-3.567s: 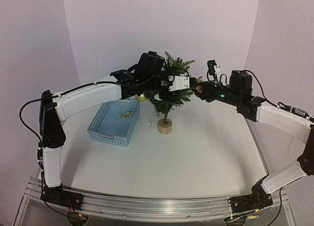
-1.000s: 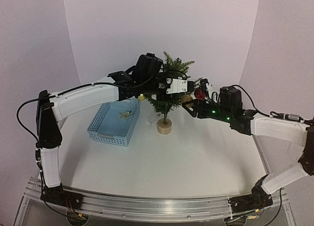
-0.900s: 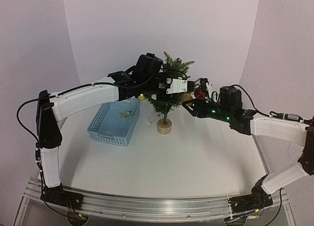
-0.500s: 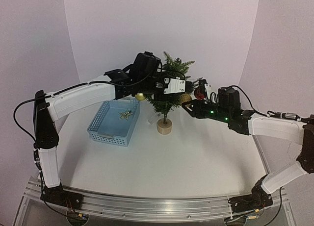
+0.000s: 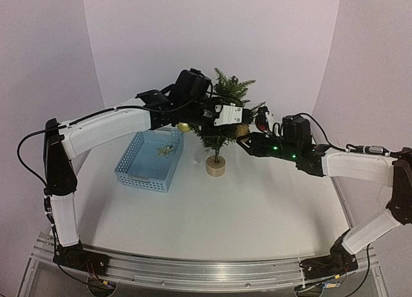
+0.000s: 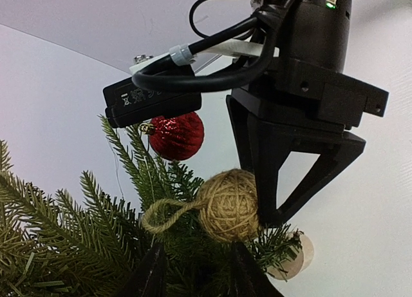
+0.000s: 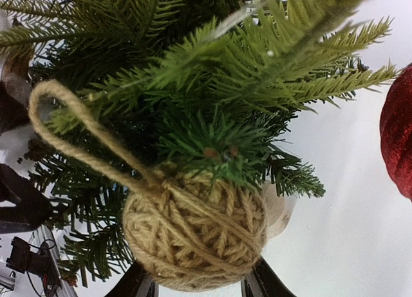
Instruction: Decorate the small christmas tree
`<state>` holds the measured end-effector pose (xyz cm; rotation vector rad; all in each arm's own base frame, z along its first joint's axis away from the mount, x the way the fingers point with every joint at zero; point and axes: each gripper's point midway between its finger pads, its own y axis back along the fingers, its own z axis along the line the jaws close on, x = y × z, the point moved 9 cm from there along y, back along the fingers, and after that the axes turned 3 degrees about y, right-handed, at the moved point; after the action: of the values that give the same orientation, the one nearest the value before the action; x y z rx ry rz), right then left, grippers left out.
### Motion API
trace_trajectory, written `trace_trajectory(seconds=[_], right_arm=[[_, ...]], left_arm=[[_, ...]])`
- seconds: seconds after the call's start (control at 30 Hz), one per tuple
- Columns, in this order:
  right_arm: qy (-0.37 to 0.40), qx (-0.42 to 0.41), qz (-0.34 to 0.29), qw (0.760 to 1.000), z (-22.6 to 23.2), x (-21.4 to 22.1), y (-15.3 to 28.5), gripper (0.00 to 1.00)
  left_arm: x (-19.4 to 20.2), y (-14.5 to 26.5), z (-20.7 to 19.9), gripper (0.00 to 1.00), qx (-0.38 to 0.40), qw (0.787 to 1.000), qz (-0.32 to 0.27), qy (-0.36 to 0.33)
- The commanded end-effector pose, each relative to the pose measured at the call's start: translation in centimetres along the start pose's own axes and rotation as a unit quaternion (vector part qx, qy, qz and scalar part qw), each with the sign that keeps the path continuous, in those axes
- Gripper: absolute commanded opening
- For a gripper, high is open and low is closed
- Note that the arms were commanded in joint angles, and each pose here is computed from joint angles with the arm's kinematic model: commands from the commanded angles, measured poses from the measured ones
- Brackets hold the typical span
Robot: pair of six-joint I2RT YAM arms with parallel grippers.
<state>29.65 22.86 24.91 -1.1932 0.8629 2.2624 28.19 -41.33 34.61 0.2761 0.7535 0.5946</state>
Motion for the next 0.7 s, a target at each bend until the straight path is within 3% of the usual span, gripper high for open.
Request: trace_trajectory(seconds=[0.0,0.2,0.4,0.67], right_arm=[[0.007,-0.012,-0.020,1.000,1.0,-1.6,-0.1,0.41],[-0.010,0.001,-0.006,1.000,0.3,-0.4,-0.2,0.42],[0.002,0.000,-0.014,1.000,0.6,-1.2,-0.3,0.44],[-0.011,0.010,0.002,1.000,0.0,-0.1,-0.7,0.49]], left_arm=[[-2.8,3.2,2.7,0.33,-0.021,0.998,-0.054,0.034],[-3.8,3.0,4.2,0.26,-0.040,0.991,-0.077,0.099],[-3.0,1.5,3.9,0.20,-0.053,0.991,-0.064,0.102],[-2.5,0.0,3.6,0.21,-0.060,0.992,-0.058,0.093]])
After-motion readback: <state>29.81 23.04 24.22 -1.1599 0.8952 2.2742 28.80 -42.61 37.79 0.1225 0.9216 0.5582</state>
